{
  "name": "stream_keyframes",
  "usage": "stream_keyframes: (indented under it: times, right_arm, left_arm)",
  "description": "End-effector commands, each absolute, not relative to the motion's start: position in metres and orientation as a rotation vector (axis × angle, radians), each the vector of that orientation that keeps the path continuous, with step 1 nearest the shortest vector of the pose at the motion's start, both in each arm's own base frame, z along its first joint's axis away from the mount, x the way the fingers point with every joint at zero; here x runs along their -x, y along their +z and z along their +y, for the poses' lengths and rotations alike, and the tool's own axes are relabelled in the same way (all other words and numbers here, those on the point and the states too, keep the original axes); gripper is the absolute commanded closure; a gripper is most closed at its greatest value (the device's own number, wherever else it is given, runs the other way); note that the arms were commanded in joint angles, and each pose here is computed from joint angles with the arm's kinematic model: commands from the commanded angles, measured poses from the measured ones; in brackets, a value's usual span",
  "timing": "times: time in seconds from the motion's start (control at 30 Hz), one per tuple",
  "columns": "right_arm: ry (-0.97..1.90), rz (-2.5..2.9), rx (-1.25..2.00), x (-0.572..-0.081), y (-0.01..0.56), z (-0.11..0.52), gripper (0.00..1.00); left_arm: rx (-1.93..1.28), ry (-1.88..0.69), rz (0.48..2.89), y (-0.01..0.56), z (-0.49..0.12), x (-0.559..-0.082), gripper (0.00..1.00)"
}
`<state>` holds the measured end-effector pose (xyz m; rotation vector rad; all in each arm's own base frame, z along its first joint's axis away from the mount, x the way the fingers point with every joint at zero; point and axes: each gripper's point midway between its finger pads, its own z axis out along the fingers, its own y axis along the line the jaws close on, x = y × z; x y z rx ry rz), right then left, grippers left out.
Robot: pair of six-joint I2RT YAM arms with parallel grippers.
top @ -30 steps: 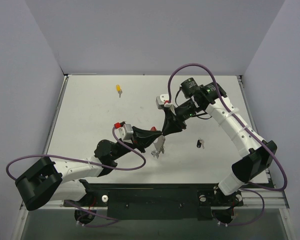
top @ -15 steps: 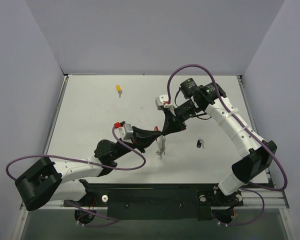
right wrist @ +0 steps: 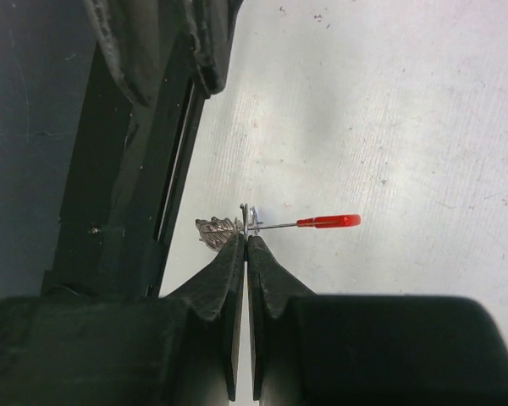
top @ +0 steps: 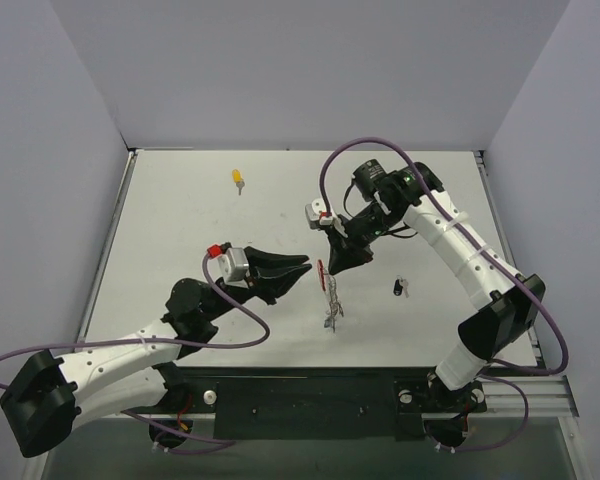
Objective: Put the keys on the keyring
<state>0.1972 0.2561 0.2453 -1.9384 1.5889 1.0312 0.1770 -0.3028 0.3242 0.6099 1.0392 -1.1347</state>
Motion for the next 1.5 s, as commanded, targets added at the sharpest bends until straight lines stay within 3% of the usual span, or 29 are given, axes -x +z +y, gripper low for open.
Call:
stream_keyframes:
  times: [0.0,0.17,0.2,0.3,0.83,1.03,1.47]
  right_arm:
    - [1.019,1.592,1.998,-0.19,0.245,0.251,1.0]
    - [0.945,1.621,2.049,-0.194,0.238,0.244,1.0]
    - [0.936,1.625,2.057,-0.193,0.238,0.243,1.0]
    - [0.925,1.635,2.07,-0.194,0.237,0.241,1.0]
    - [0.955,1.651,2.087,-0.192,0.232,0.242,1.0]
    - [0.967,1.65,2.091,-0.191,0.232,0.242,1.0]
    - [0.973,1.645,2.088,-0.191,0.233,0.242,1.0]
  left_arm:
    - [-0.712,-1.111,1.062,0.326,-0.307,-0.175,0.7]
    - [-0.944,-1.05,1.225,0.296,-0.32,-0.172,0.61]
    - [-0.973,-1.017,1.22,0.3,-0.321,-0.175,0.49]
    - [-1.031,-0.939,1.265,0.289,-0.319,-0.181,0.42]
    - [-0.946,-1.05,1.258,0.286,-0.344,-0.192,0.41]
    - [-0.938,-1.07,1.278,0.281,-0.351,-0.195,0.55]
    - [-0.962,-1.069,1.31,0.267,-0.356,-0.197,0.6]
